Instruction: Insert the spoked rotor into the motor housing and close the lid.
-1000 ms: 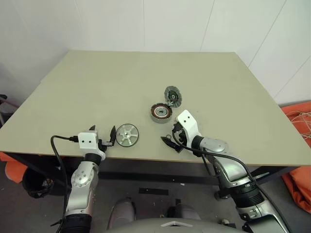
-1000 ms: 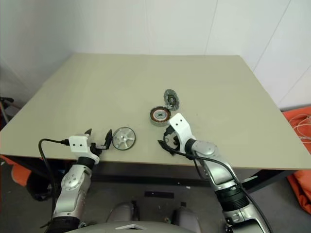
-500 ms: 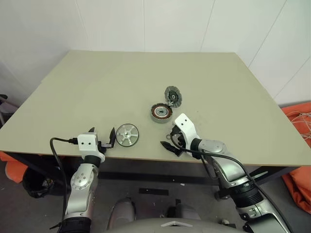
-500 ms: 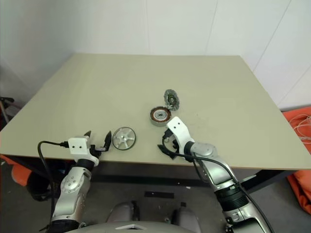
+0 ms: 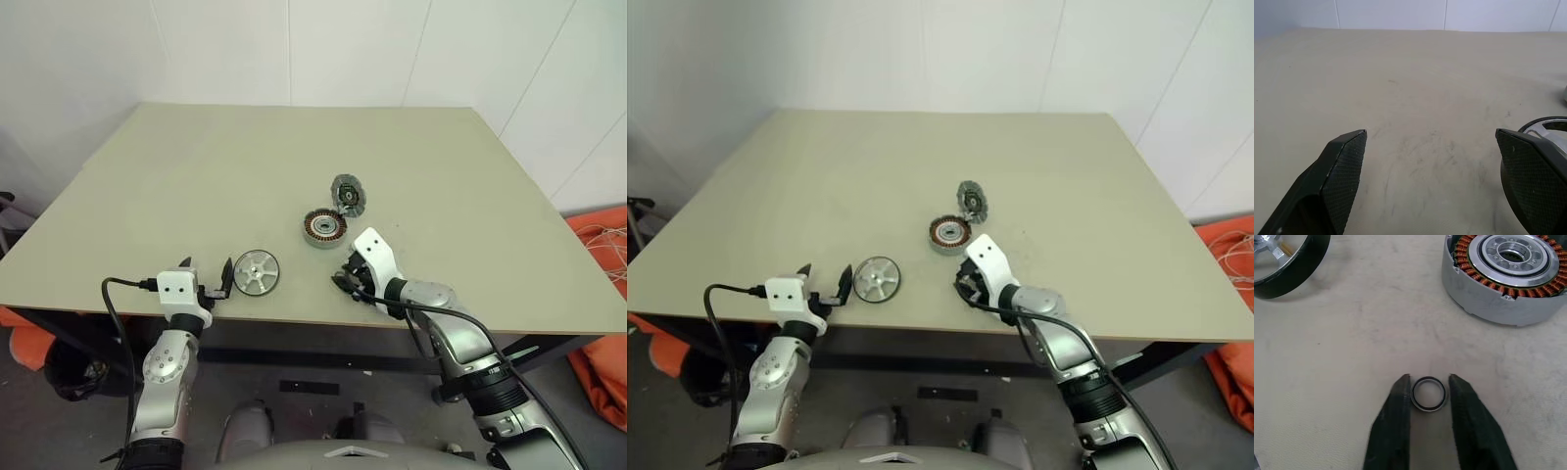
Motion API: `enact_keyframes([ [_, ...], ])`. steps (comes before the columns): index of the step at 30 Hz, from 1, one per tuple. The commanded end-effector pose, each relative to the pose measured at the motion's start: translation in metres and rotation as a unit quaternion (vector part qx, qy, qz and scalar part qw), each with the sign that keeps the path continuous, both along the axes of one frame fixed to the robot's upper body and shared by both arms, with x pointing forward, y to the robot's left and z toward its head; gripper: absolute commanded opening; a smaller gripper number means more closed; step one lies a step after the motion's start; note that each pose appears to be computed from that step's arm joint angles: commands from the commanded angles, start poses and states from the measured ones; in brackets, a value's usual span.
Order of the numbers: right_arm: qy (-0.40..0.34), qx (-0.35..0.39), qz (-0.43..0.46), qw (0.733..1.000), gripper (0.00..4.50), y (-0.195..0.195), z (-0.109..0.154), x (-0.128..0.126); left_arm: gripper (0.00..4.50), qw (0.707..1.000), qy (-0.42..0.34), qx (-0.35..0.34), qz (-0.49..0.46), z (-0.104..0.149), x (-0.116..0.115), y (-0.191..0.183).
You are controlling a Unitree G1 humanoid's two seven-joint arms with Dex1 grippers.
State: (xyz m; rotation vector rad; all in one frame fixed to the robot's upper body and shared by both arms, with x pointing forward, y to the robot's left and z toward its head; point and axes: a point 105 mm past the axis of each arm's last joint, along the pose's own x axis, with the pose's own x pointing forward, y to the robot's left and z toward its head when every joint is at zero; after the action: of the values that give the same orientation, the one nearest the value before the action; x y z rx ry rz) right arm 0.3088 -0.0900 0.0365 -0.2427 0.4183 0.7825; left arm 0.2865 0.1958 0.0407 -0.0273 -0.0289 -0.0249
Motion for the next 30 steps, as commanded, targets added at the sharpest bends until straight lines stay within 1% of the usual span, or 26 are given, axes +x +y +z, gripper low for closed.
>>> enact_keyframes([
  [1, 0.004, 0.007, 0.009, 1.000, 0.57, 0.006, 0.001, 0.000, 4.50, 1.000, -0.029, 0.007, -0.008, 0.015, 0.005, -0.002],
  [4, 0.001, 0.007, 0.010, 1.000, 0.57, 0.006, 0.002, 0.000, 4.50, 0.999, -0.030, 0.006, -0.010, 0.016, 0.006, -0.003],
  [6, -0.008, 0.012, 0.014, 1.000, 0.57, 0.009, 0.008, 0.001, 4.50, 0.999, -0.030, 0.006, -0.010, 0.016, 0.006, -0.003],
  [10, -0.047, 0.019, 0.029, 0.998, 0.57, 0.019, 0.030, 0.006, 4.50, 0.999, -0.029, 0.006, -0.011, 0.016, 0.006, -0.003],
  [11, -0.061, 0.023, 0.032, 0.997, 0.57, 0.024, 0.039, 0.010, 4.50, 1.000, -0.029, 0.006, -0.011, 0.015, 0.006, -0.003],
  [17, -0.110, 0.035, 0.027, 0.993, 0.57, 0.041, 0.071, 0.032, 4.50, 1.000, -0.029, 0.004, -0.012, 0.016, 0.007, -0.004],
  [21, -0.118, 0.024, 0.024, 0.992, 0.57, 0.048, 0.073, 0.043, 4.50, 1.000, -0.029, 0.004, -0.010, 0.016, 0.007, -0.005],
  [30, -0.117, -0.007, -0.001, 0.993, 0.57, 0.051, 0.060, 0.068, 4.50, 1.000, -0.031, 0.001, -0.006, 0.017, 0.007, -0.006],
])
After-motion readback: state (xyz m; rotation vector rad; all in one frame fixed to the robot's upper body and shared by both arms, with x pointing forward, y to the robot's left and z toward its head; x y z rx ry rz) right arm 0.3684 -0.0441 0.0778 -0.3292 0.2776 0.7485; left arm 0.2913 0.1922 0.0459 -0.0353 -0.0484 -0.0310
